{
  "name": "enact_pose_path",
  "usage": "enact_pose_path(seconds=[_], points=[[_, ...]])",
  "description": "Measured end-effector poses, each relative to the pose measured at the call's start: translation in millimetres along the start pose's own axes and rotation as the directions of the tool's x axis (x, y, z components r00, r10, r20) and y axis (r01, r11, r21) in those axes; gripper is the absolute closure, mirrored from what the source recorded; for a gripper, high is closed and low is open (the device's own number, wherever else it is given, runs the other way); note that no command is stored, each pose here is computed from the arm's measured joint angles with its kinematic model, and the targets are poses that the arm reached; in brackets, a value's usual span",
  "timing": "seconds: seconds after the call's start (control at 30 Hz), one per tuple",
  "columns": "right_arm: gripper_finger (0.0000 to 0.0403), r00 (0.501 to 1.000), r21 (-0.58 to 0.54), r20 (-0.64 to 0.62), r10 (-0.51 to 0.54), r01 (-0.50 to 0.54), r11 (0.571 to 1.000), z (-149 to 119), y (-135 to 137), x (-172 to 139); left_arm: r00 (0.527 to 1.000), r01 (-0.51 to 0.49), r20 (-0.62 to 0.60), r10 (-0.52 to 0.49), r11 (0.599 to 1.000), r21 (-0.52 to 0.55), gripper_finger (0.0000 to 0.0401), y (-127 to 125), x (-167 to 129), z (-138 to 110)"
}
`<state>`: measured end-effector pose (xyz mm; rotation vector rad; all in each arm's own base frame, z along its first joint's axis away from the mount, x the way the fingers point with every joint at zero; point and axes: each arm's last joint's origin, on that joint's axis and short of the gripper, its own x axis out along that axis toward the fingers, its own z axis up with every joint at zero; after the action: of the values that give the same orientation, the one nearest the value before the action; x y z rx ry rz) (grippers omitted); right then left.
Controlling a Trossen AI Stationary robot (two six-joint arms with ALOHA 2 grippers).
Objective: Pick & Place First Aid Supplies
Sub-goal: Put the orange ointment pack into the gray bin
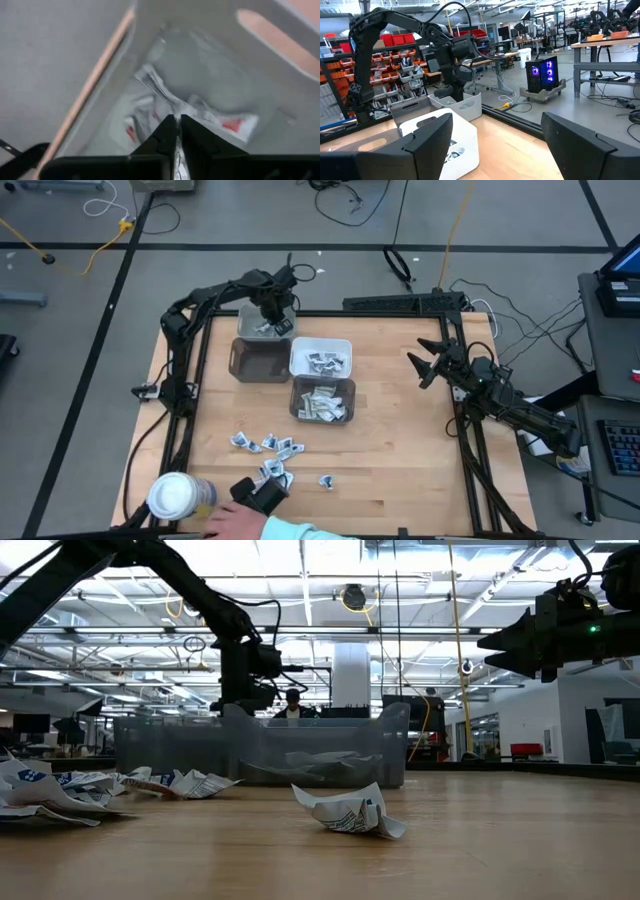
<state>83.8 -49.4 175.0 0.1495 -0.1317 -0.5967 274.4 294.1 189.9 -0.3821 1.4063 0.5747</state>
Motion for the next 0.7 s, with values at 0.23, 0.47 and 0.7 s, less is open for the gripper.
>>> enact_pose_path(seconds=[0.23, 0.47, 0.7], points=[[0.0105, 1.0, 0.0, 0.0, 0.0, 0.0, 1.0, 0.0, 0.0, 0.0, 0.998, 0.046, 0.033, -0.046, 0.999, 0.004, 0.0263, 0.2, -6.7, 0.3], [0.0105, 1.0, 0.0, 0.0, 0.0, 0.0, 1.0, 0.0, 0.0, 0.0, 0.997, 0.071, 0.029, -0.071, 0.997, -0.021, 0.0158, -1.0, -7.5, -0.6], [0.0105, 1.0, 0.0, 0.0, 0.0, 0.0, 1.0, 0.0, 0.0, 0.0, 0.996, 0.08, 0.041, -0.078, 0.996, -0.049, 0.0122, -9.9, -26.6, -4.8]])
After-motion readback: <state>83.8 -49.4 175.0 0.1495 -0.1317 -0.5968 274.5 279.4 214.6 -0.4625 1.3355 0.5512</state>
